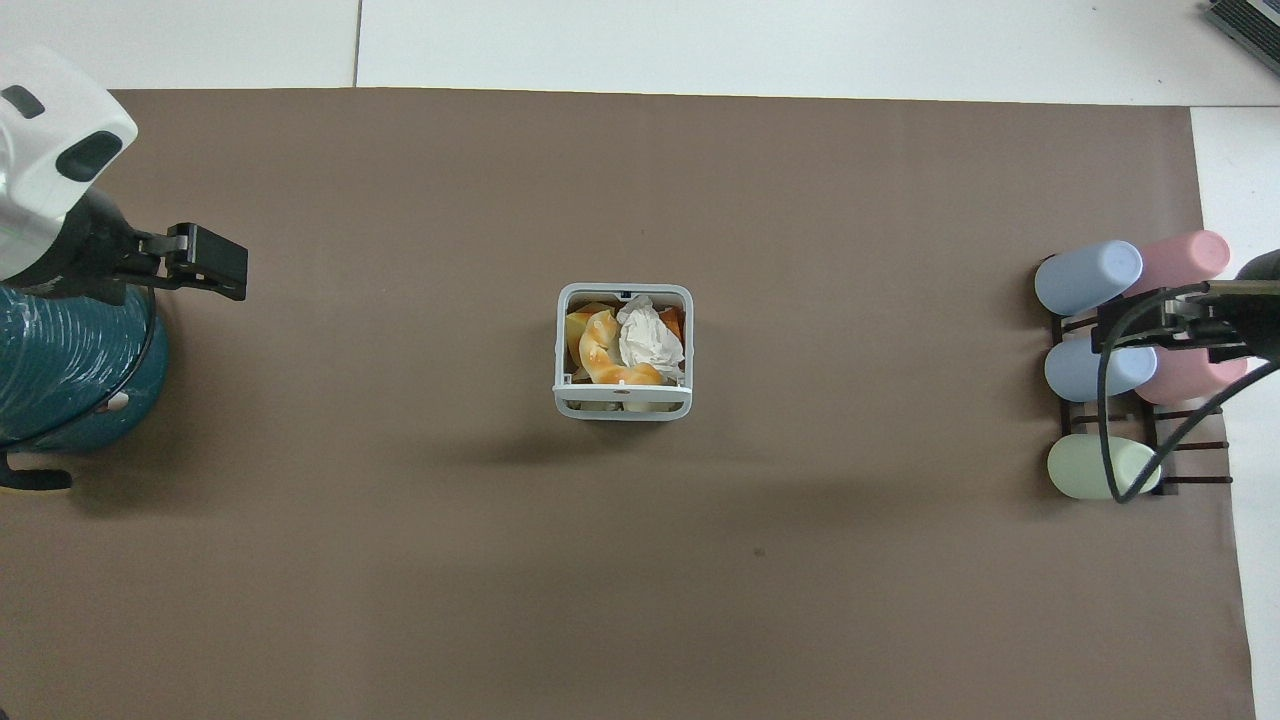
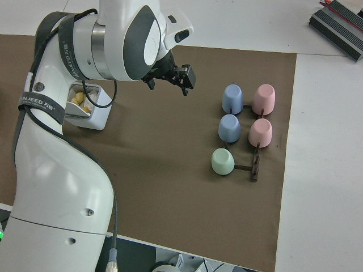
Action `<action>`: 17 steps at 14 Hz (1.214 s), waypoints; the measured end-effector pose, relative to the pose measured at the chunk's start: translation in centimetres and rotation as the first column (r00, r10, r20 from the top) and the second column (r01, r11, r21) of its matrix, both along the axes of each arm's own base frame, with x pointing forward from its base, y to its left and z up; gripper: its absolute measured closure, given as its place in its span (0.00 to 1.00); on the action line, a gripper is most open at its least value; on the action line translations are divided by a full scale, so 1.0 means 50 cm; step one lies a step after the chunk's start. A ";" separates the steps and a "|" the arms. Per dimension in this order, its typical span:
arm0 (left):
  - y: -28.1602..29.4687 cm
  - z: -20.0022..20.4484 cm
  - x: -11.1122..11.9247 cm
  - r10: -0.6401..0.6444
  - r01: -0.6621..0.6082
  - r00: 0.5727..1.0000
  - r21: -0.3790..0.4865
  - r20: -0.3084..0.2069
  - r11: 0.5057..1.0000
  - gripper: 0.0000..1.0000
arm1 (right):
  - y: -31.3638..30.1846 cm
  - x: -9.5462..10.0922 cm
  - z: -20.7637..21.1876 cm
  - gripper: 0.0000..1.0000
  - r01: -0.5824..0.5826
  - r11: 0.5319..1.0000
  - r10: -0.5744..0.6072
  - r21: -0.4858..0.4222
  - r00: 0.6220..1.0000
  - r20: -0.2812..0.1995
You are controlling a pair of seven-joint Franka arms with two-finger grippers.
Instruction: Close trash can lid
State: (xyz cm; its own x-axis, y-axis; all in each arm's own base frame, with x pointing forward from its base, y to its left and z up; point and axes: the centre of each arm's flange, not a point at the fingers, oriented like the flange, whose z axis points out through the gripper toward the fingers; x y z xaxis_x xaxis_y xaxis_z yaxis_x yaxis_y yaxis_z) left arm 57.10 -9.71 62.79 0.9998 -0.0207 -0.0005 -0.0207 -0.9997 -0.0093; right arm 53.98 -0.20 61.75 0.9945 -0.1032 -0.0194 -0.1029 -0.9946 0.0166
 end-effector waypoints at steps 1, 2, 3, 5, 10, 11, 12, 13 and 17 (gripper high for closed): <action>0.000 0.000 0.000 0.000 0.000 1.000 0.000 0.001 1.000 0.00 | 0.000 0.000 0.000 0.00 0.000 1.000 0.000 0.000 1.000 0.000; 0.000 0.000 0.000 0.000 0.000 1.000 0.000 0.001 1.000 0.00 | 0.000 0.000 0.000 0.00 0.000 1.000 0.000 0.000 1.000 0.000; -0.001 0.000 0.000 -0.001 0.001 1.000 0.000 0.001 1.000 0.00 | 0.000 0.000 0.000 0.00 0.000 1.000 0.000 0.000 1.000 0.000; -0.012 -0.001 -0.001 -0.010 0.010 1.000 -0.001 0.002 1.000 0.00 | 0.000 0.000 0.000 0.00 0.000 1.000 0.000 0.000 1.000 0.000; -0.128 -0.052 -0.037 -0.083 0.084 0.996 -0.013 0.025 0.996 0.00 | 0.000 0.000 0.000 0.00 0.000 1.000 0.000 0.000 1.000 0.000; -0.147 -0.059 -0.046 -0.078 0.078 0.997 -0.024 0.026 0.997 0.00 | 0.000 0.000 0.000 0.00 0.000 1.000 0.000 0.000 1.000 0.000; -0.171 -0.067 -0.056 -0.066 0.067 0.998 -0.036 0.026 0.997 0.00 | 0.000 0.000 0.000 0.00 0.000 1.000 0.000 0.000 1.000 0.000; -0.206 -0.079 -0.068 -0.047 0.048 0.999 -0.045 0.026 0.998 0.00 | 0.000 0.000 0.000 0.00 0.000 1.000 0.000 0.000 1.000 0.000; -0.357 -0.137 -0.136 0.037 -0.037 0.999 -0.067 -0.001 0.997 0.07 | 0.000 0.000 0.000 0.00 0.000 1.000 0.000 0.000 1.000 0.000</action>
